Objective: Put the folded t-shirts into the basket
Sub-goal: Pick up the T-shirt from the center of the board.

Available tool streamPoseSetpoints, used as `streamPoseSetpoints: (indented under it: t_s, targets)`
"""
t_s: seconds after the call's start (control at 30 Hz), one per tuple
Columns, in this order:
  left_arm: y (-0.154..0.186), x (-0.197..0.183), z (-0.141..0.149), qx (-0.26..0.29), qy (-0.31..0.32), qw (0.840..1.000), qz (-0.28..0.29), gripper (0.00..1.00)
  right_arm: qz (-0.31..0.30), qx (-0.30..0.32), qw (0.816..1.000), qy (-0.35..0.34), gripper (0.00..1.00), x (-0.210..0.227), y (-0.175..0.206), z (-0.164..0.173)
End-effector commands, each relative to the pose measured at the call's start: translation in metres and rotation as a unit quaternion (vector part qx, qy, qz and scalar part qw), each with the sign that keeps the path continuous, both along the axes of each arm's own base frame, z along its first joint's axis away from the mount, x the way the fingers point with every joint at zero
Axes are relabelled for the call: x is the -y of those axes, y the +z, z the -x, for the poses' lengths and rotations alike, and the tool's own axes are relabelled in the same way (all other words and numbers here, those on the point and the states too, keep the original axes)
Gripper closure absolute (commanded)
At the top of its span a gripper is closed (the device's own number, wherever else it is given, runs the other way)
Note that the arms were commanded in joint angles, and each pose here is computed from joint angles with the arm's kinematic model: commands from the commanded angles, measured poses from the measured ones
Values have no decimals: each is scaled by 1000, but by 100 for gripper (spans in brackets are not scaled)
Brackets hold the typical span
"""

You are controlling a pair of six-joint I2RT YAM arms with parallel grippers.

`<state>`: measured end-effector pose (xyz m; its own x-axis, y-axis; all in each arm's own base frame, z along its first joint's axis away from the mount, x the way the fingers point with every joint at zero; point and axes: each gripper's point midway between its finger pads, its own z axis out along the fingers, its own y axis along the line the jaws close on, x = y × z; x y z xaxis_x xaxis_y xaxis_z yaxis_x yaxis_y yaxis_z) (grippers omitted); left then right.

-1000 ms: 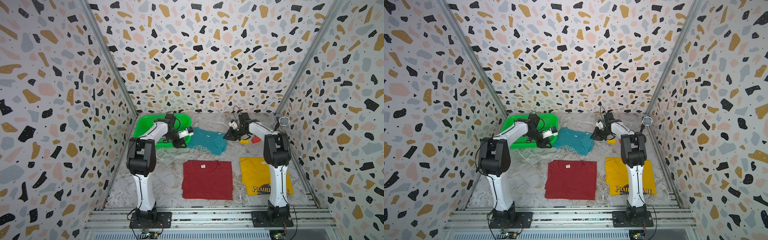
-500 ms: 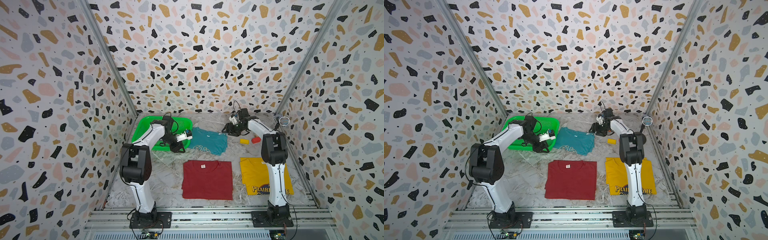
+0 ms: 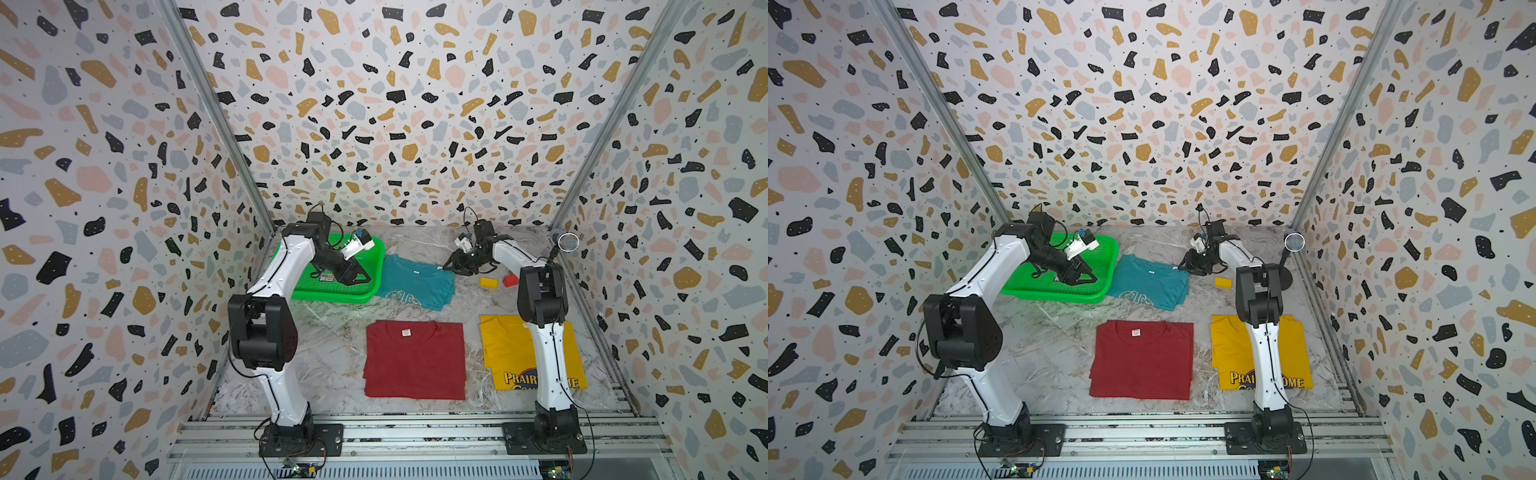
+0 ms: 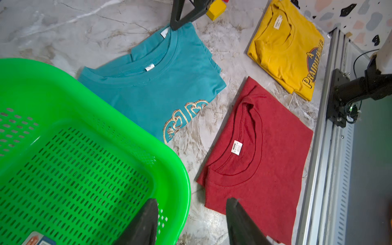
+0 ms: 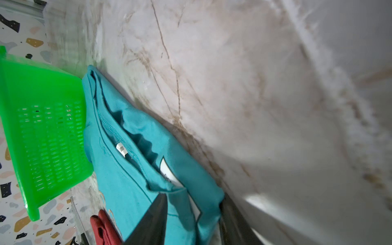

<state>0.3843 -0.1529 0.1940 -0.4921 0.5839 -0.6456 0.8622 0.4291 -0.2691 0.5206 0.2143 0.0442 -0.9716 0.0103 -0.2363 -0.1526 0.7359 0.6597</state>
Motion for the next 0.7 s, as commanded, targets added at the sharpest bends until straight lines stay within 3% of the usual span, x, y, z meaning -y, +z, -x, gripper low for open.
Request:
streamPoseSetpoints:
  t_s: [0.0,0.07,0.23,0.3,0.43,0.53,0.67]
  targets:
    - [25,7,-2,3,12,999,31,44,-30,10,999,23,61,-9,17,3]
    - [26,9,-9,10,10,999,35,36,-38,15,999,32,64,-11,19,3]
    - [37,24,-17,74,-56,993,78,23,-58,31,996,53,99,-13,31,6]
    - [42,34,-17,130,-104,981,96,15,-57,50,995,64,100,-13,41,8]
    - [41,50,-24,244,-200,943,109,2,-45,92,991,80,100,-10,60,12]
    - [23,67,-46,270,-234,931,72,0,-30,110,990,88,100,-6,66,16]
    - [0,88,-53,296,-301,905,46,1,-24,136,984,114,100,-4,72,28]
